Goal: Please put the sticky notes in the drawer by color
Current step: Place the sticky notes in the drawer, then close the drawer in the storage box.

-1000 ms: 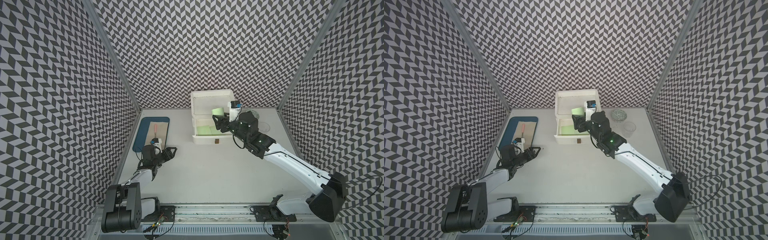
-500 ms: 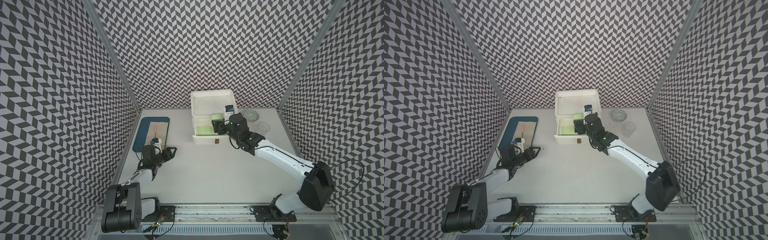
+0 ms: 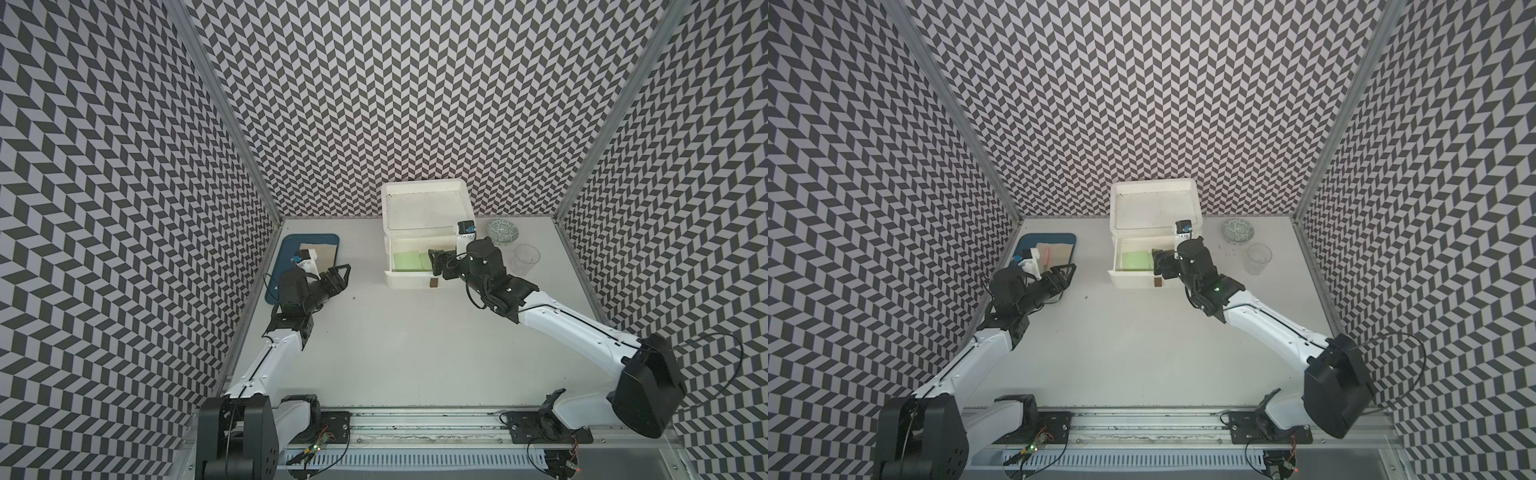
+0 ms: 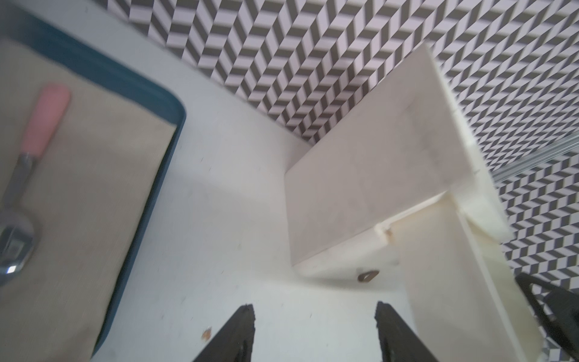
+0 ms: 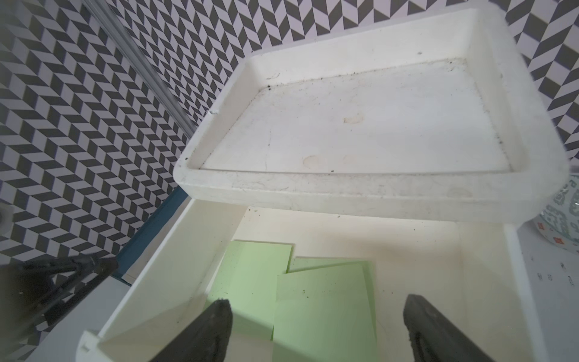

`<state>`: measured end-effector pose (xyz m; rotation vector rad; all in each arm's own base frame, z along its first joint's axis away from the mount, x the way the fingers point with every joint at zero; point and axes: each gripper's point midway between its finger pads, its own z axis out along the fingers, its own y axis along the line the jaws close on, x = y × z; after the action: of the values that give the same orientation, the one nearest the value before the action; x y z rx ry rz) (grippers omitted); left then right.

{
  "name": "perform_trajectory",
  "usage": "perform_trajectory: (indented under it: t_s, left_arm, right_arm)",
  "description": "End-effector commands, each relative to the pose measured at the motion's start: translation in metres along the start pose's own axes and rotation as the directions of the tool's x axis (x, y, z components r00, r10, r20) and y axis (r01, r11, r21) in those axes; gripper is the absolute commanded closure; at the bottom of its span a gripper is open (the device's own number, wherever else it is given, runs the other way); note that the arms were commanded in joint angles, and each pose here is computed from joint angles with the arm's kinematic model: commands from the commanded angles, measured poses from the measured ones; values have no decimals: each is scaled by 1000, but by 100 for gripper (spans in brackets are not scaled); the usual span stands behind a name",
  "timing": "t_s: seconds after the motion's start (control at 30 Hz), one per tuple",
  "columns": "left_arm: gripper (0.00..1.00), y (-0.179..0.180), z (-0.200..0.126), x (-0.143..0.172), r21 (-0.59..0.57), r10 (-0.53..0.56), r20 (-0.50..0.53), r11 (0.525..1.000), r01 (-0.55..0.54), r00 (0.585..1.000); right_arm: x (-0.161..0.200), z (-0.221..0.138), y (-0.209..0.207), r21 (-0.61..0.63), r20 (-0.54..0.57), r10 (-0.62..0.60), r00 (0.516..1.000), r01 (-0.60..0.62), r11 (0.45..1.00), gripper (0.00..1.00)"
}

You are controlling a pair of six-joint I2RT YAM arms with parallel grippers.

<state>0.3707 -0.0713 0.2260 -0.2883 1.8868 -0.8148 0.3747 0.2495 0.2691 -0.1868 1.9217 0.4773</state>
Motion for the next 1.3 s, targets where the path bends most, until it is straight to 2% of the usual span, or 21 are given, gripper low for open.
perform_trajectory:
  t_s: [0.0, 0.17, 0.33, 0.5, 0.7, 0.97, 1.1, 1.27]
  left_arm:
    - [35, -29, 2, -42, -4, 5, 89, 1000, -5, 996]
    - [36, -78, 36, -74, 55, 54, 69, 997, -58, 996]
    - [42, -99, 78, -80, 94, 98, -18, 991, -96, 995]
    - [44, -104, 106, -81, 79, 148, -81, 987, -142, 986]
    - [44, -113, 135, -70, 97, 183, -139, 981, -170, 973]
    - [44, -123, 171, -50, 125, 215, -202, 973, -192, 956]
    - [46, -110, 179, -41, 84, 218, -237, 975, -204, 947]
    - [54, -109, 173, -41, 72, 225, -213, 974, -214, 951]
  right_arm:
    - [-24, -23, 8, -79, 106, 58, 993, -49, 996, 11]
    - [-11, -42, 21, -190, 68, 96, 993, -82, 978, 13]
    - [14, -58, 33, -272, -19, 108, 994, -109, 956, 16]
    - [57, -75, 58, -332, -65, 102, 993, -118, 936, 18]
    - [89, -86, 71, -301, -88, 74, 993, -97, 949, 19]
    - [89, -81, 57, -215, -75, 80, 994, -95, 972, 21]
    - [92, -78, 56, -208, -83, 84, 993, -99, 973, 21]
    - [91, -70, 55, -181, -70, 99, 993, -111, 977, 22]
